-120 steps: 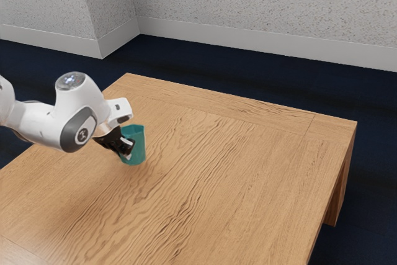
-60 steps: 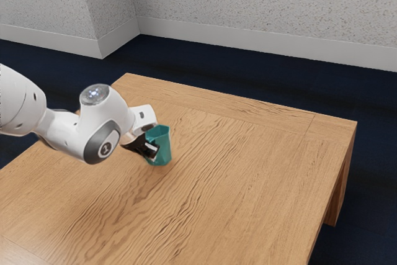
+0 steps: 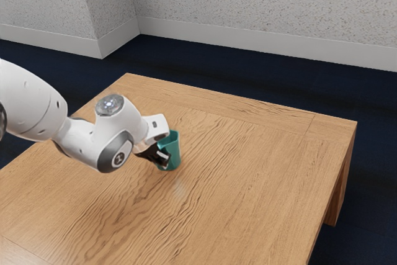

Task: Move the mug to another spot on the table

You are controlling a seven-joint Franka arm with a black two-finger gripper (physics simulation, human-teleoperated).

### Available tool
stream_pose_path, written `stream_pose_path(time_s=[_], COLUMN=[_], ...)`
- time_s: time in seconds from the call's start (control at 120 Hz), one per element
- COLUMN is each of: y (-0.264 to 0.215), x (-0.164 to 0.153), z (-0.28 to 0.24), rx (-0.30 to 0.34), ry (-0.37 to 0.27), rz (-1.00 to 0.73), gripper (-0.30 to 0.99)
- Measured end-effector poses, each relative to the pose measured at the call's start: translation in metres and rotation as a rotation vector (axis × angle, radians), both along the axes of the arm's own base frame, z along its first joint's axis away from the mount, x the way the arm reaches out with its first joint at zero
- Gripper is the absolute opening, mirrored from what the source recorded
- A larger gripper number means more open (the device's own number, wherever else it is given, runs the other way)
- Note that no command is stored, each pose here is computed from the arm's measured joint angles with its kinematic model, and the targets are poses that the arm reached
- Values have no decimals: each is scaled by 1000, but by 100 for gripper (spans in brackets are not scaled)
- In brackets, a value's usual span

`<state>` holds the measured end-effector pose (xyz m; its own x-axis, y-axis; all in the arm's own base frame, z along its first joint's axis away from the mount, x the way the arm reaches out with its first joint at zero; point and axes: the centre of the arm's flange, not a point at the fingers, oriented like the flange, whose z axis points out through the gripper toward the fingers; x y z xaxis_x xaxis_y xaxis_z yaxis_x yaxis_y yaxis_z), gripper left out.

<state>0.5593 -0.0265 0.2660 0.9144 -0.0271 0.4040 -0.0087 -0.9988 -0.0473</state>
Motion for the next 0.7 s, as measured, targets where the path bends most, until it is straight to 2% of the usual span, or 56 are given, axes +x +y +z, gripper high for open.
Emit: stream_pose_path(time_s=[0.092,0.242,0.367,0.542,0.633,0.7], y=[-1,-4,-3,0,2,1], x=[0,-1,-8,-13,-17,3], z=[-5,-6,7,63,101,155], rx=[2,0,-11,-41,-60,-67], ry=[8,11,1,-22,-8,-20], rz=[-1,-1,3,15,20,22], gripper=[1,31,47,58,61,63])
